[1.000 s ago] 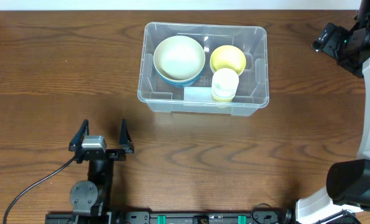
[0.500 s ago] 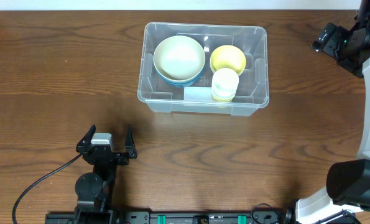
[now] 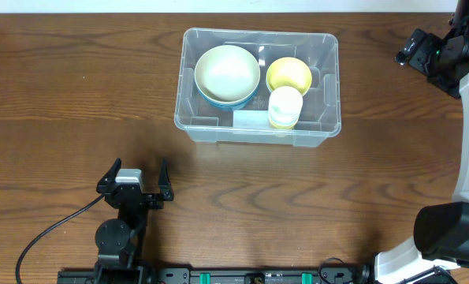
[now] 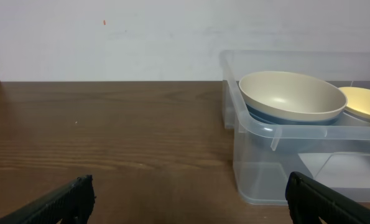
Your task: Pack container
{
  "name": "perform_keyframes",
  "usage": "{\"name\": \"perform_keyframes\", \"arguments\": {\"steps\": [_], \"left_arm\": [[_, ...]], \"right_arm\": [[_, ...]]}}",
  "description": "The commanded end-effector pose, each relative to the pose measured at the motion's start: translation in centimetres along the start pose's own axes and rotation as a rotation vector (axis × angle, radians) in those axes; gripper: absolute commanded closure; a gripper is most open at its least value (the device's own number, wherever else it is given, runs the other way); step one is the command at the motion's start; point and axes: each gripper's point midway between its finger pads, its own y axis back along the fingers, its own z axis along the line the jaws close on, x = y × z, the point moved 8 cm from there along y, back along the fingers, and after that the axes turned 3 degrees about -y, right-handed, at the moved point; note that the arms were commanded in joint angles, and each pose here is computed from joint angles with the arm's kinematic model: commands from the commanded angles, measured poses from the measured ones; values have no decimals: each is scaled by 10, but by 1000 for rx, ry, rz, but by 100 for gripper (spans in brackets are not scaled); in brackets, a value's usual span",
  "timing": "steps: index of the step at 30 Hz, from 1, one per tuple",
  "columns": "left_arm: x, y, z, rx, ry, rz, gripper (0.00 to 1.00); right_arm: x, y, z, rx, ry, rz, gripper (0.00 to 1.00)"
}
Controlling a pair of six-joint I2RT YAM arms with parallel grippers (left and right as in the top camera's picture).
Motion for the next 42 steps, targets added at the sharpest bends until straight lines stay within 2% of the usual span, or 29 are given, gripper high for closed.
{"name": "perform_keyframes", "arguments": {"steps": [1,17,21,27,32,35,38,42], "left_arm": [[13,-1,1,-12,-18,53,2],[13,-1,1,-11,-18,53,2],[13,-1,1,-12,-18,53,2],[13,-1,1,-12,-18,53,2],[13,-1,1,-11,-18,52,2],[13,-1,1,-12,-18,53,2],[13,-1,1,-12,-18,53,2],[13,-1,1,-12,-18,53,2]], "right_arm": [[-3,10,-1,-8,-13,-28,1],[1,6,6,-13,5,-15,1],[17,17,34,-63,78,-14,1],[75,69,102,-239,287,-34,1],[108,120,122,-250,497,-216,1],[107,140,119,-300,466,-341,1],[96,154,106,-443,372,-493,1],[93,161,84,-648,394,-683,1]]}}
